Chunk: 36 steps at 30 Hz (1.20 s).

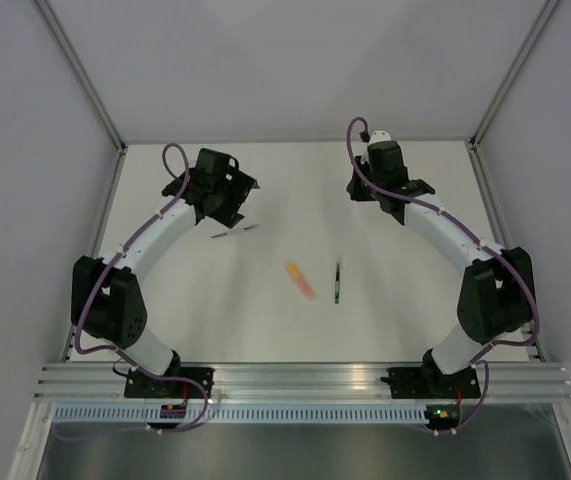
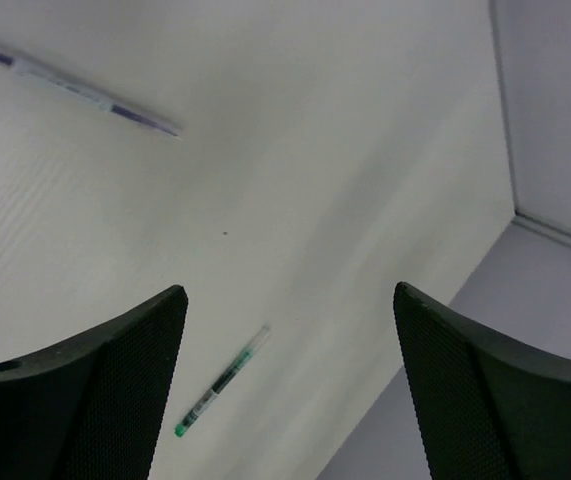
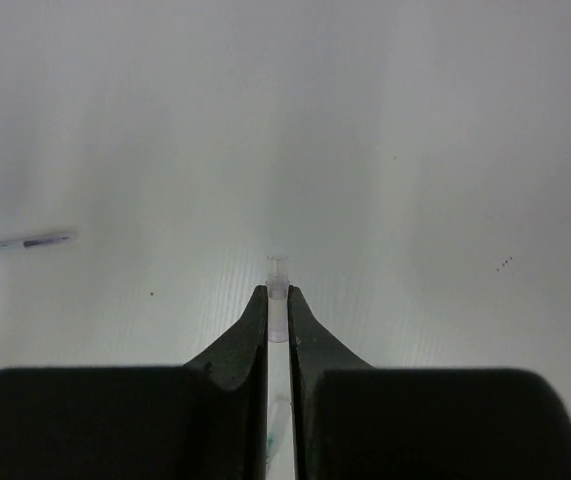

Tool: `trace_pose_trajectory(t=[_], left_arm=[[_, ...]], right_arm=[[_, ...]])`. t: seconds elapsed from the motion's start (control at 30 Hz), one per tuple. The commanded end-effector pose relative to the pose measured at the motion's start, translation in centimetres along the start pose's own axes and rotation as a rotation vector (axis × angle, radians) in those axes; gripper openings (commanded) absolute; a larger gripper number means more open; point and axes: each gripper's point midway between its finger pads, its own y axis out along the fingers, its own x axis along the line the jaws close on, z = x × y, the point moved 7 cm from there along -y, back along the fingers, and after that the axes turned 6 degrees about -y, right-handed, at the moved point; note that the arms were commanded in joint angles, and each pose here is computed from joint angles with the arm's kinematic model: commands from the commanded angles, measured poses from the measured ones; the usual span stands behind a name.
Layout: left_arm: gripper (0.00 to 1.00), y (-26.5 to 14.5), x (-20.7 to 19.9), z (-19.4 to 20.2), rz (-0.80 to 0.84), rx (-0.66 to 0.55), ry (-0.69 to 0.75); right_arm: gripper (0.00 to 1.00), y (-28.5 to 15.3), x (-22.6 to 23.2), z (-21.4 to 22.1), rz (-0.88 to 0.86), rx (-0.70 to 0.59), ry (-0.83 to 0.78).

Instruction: Insert the pens into the pen caps

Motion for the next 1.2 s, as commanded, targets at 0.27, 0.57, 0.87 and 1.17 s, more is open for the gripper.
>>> trace_pose_trajectory(t=[0.27, 0.57, 0.87, 1.17], left_arm=[[0.8, 2.2, 5.2, -1.5, -0.495, -0.256, -0.379], [0.75, 7.8, 6.0, -1.5, -0.56, -0.306, -0.417], [0.72, 12.5, 7.7, -0.5, -0.623, -0.289, -0.453], [0.61, 14.5, 8.7, -1.1, -0.649, -0.327, -0.431]], right_arm=[[0.0, -5.9, 3.1, 3.7, -0.095, -0.11, 0.177], [0.0, -9.2, 3.8, 3.4, -0.152, -0.217, 0.168], [0.0, -10.9, 3.2, 3.1, -0.135, -0.289, 0.181], [0.0, -10.2, 3.6, 3.5, -0.155, -0.265, 0.173]])
